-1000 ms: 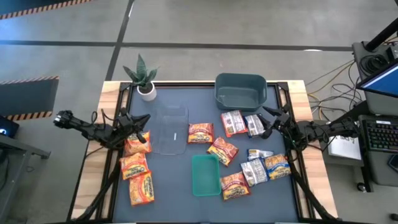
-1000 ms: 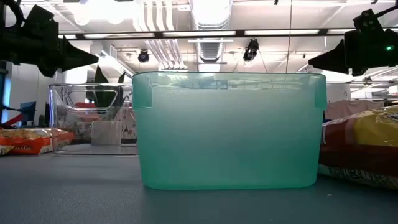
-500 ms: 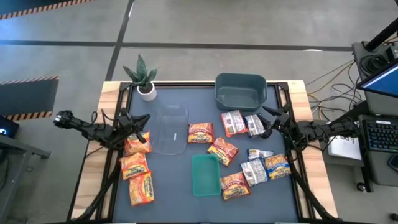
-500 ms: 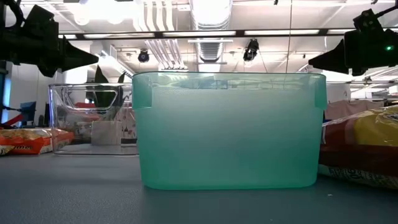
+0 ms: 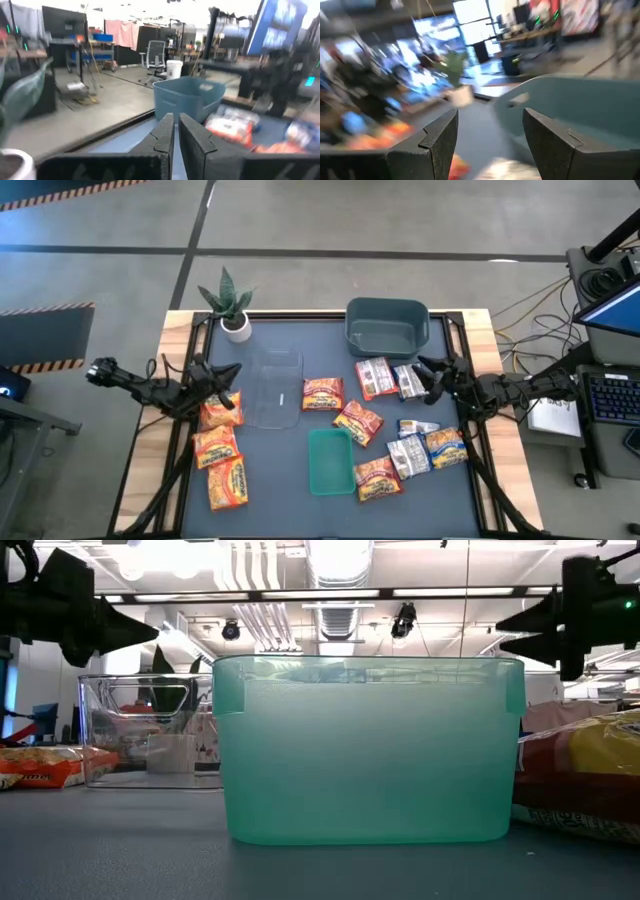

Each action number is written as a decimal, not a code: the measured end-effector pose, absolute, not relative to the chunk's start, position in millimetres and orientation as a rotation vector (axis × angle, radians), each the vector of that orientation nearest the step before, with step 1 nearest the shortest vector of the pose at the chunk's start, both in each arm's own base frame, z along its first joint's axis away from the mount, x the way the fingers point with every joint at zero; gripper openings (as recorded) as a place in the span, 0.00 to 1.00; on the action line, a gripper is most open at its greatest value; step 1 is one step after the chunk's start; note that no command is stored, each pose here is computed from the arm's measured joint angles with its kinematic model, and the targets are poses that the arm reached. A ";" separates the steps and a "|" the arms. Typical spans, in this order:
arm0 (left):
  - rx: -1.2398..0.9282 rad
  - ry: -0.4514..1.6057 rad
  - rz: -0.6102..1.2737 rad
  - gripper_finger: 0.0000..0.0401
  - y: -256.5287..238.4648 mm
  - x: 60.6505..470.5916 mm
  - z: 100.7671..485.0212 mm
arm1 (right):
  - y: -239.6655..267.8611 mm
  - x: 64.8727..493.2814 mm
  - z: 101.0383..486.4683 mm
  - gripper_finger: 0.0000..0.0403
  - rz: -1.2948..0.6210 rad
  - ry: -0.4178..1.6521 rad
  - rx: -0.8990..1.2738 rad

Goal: Sort Maruchan noodles
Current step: Put the red noodle pack into the green bin

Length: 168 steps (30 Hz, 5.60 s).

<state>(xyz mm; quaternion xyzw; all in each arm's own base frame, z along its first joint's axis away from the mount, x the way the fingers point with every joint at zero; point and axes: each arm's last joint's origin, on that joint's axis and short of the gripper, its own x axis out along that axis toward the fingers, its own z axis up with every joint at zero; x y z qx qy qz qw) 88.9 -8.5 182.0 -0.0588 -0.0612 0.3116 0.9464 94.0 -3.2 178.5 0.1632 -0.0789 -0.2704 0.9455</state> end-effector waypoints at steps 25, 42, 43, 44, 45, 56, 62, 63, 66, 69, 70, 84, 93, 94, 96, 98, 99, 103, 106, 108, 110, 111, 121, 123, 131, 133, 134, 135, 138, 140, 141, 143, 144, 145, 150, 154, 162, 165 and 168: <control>-0.528 -0.362 0.587 0.02 -7.3 85.8 196.8 | 4.1 147.3 233.5 0.52 -0.548 -0.129 0.354; -0.333 -0.551 0.415 0.02 -7.5 75.7 224.1 | 15.9 203.2 266.7 0.52 -0.558 0.624 0.683; -0.319 -0.552 0.420 0.02 -7.3 75.4 224.5 | 18.7 208.0 261.7 0.52 -0.533 0.675 0.724; -0.306 -0.553 0.424 0.02 -7.2 75.1 224.9 | 21.8 213.4 257.1 0.52 -0.512 0.720 0.761; -0.292 -0.555 0.429 0.02 -7.1 74.7 225.5 | 24.8 218.5 253.8 0.52 -0.496 0.759 0.795; -0.169 -0.815 0.323 0.02 -5.4 57.9 245.4 | 53.9 278.0 252.9 0.52 -0.496 1.041 0.819; -0.110 -0.838 0.326 0.02 -5.4 56.0 247.2 | 59.6 287.5 259.1 0.52 -0.704 1.281 0.756; -0.106 -0.837 0.328 0.02 -5.4 56.0 247.2 | 59.5 287.5 259.0 0.52 -0.743 1.326 0.733; -0.087 -0.831 0.337 0.02 -5.4 56.2 247.0 | 59.3 288.3 256.4 0.52 -0.812 1.435 0.657; -0.084 -0.827 0.339 0.02 -5.5 56.4 246.8 | 59.7 292.2 247.6 0.52 -0.788 1.498 0.581; -0.084 -0.826 0.339 0.02 -5.5 56.5 246.8 | 60.1 294.1 244.5 0.52 -0.776 1.510 0.561; -0.035 -0.807 0.358 0.02 -5.8 57.4 246.2 | 62.8 313.9 205.4 0.52 -0.773 1.590 0.411; 0.001 -0.714 0.192 0.02 -16.5 76.4 272.1 | 59.0 299.7 236.2 0.52 -0.606 1.385 0.275; 0.002 -0.693 0.179 0.02 -18.9 82.1 277.3 | 57.8 296.1 240.2 0.52 -0.588 1.328 0.286; 0.008 -0.644 0.167 0.02 -24.1 95.5 286.3 | 55.9 287.4 244.2 0.52 -0.535 1.229 0.316; 0.018 -0.581 0.168 0.02 -30.3 112.4 293.4 | 53.5 276.6 244.4 0.52 -0.481 1.124 0.350; 0.018 -0.550 0.177 0.02 -33.4 121.5 296.8 | 52.4 271.1 243.1 0.52 -0.459 1.070 0.373; 0.063 -0.380 0.251 0.02 -45.8 160.2 306.5 | 46.7 246.1 236.6 0.52 -0.413 0.925 0.445; 0.119 -0.209 0.322 0.02 -55.3 190.6 310.2 | 39.8 228.8 233.3 0.52 -0.435 0.881 0.446; 0.148 -0.092 0.340 0.02 -61.0 209.6 309.2 | 35.9 218.3 230.8 0.52 -0.463 0.866 0.443; 0.166 0.013 0.336 0.02 -65.3 226.4 307.2 | 34.2 211.3 230.7 0.52 -0.496 0.838 0.516; 0.172 0.062 0.336 0.02 -67.0 233.9 305.9 | 33.9 209.0 230.8 0.52 -0.513 0.822 0.562; 0.263 0.310 0.328 0.02 -79.6 279.9 296.2 | 35.2 210.5 214.8 0.56 -0.446 0.889 0.795; 0.295 0.326 0.318 0.02 -81.1 283.8 294.2 | 35.8 214.8 209.4 0.59 -0.407 0.899 0.823; 0.321 0.353 0.311 0.02 -81.0 283.5 287.5 | 26.5 217.4 189.4 0.69 -0.421 0.923 0.831; 0.316 0.355 0.311 0.02 -80.6 282.8 286.1 | 23.9 216.7 182.4 0.69 -0.433 0.922 0.837; 0.315 0.356 0.311 0.02 -80.4 282.3 285.4 | 23.0 217.7 180.0 0.69 -0.432 0.915 0.842; 0.317 0.361 0.311 0.02 -80.2 281.8 284.2 | 22.5 218.5 177.8 0.69 -0.429 0.910 0.845; 0.305 0.370 0.309 0.02 -80.0 280.8 279.9 | 22.6 221.2 172.0 0.69 -0.405 0.898 0.859; 0.286 0.378 0.309 0.02 -79.9 280.3 278.2 | 22.9 223.9 167.6 0.69 -0.385 0.882 0.870; 0.272 0.380 0.311 0.02 -79.9 280.1 277.4 | 23.1 224.7 164.5 0.68 -0.383 0.883 0.874; 0.247 0.385 0.313 0.02 -79.7 279.5 275.4 | 23.4 226.7 158.6 0.68 -0.372 0.883 0.885; 0.239 0.388 0.312 0.02 -79.7 279.2 274.0 | 23.4 227.2 155.6 0.67 -0.376 0.889 0.885; 0.231 0.391 0.310 0.02 -79.7 278.9 272.6 | 23.6 229.0 153.6 0.67 -0.372 0.889 0.887; 0.209 0.402 0.294 0.02 -79.8 277.9 267.8 | 25.1 239.3 148.6 0.67 -0.322 0.856 0.906; 0.200 0.399 0.295 0.02 -79.8 277.9 267.6 | 25.5 244.9 145.6 0.66 -0.293 0.840 0.920; 0.193 0.392 0.296 0.02 -79.9 278.1 268.2 | 23.7 249.0 135.3 0.58 -0.310 0.859 0.914; 0.191 0.390 0.296 0.02 -79.9 278.2 268.1 | 22.2 249.5 134.0 0.54 -0.317 0.861 0.915; 0.190 0.388 0.296 0.02 -80.0 278.3 268.3 | 21.3 249.5 134.1 0.51 -0.319 0.859 0.914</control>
